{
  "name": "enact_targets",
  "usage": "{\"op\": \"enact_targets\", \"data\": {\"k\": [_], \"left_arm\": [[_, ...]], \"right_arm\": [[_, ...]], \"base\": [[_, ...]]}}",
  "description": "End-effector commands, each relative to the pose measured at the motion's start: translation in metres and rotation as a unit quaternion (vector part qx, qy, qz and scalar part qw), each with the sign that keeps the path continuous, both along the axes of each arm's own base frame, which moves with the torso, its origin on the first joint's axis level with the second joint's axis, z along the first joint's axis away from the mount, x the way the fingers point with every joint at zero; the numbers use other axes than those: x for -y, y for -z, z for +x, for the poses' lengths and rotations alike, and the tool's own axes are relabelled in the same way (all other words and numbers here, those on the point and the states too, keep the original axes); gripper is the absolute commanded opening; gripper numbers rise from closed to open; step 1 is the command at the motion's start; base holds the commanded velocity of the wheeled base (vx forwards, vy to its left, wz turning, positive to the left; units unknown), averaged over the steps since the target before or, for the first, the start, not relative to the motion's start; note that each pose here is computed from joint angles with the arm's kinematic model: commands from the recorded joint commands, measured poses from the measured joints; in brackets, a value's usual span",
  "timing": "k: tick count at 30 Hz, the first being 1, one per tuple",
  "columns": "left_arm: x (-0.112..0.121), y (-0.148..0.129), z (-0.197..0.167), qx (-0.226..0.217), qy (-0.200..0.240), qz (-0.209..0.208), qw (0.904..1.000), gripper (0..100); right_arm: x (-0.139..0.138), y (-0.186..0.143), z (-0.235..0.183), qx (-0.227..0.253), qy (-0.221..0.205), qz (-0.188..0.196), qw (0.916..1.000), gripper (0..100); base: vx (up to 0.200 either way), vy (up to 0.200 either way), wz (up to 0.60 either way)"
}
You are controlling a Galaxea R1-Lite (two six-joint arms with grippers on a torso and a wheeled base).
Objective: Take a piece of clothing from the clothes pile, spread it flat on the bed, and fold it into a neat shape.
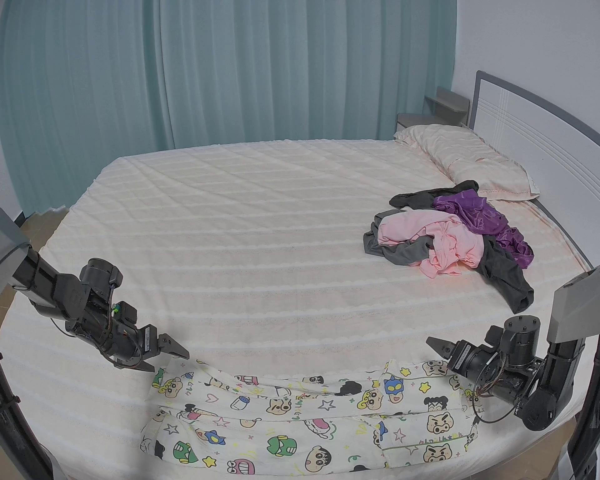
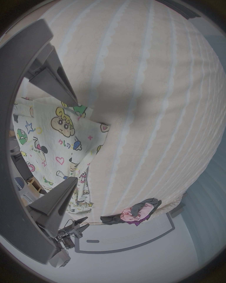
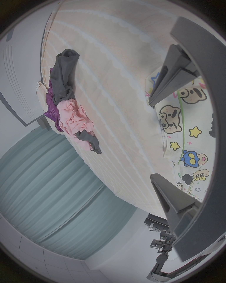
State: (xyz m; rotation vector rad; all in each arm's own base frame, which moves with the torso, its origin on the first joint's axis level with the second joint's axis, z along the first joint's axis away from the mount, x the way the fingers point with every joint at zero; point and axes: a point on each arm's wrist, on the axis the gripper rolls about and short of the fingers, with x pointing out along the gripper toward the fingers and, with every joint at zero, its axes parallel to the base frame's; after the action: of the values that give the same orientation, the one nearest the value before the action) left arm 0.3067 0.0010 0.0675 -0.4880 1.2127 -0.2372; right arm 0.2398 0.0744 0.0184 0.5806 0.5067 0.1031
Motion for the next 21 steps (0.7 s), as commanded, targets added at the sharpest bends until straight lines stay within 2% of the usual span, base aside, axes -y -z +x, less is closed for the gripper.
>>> {"op": "enact_targets", "data": {"k": [1,6,12,21], "left_arm": [[0.001,0.010,0.003,-0.013,0.008,-0.016,0.9998,100],[0.001,0.018,0.013,-0.012,0.016,-0.038,0.9991,100],[0.001,0.031,0.022,-0.005,0.017,-0.036,0.9992,100],[-0.001,0.029,0.020,-0.005,0.014,-0.036,0.9992,100]], "right_arm": [[-0.001,0.000,0.000,0.002,-0.003,0.001,1.0000,100],[-0.004,0.000,-0.002,0.000,-0.009,0.001,1.0000,100],[-0.004,0.000,-0.003,-0.002,-0.010,0.003,0.9999,100],[-0.004,0.002,-0.003,-0.006,-0.011,0.005,0.9999,100]], "base": [[0.000,0.000,0.00],[0.000,0.000,0.00],[0.000,0.000,0.00],[0.000,0.000,0.00]]}}
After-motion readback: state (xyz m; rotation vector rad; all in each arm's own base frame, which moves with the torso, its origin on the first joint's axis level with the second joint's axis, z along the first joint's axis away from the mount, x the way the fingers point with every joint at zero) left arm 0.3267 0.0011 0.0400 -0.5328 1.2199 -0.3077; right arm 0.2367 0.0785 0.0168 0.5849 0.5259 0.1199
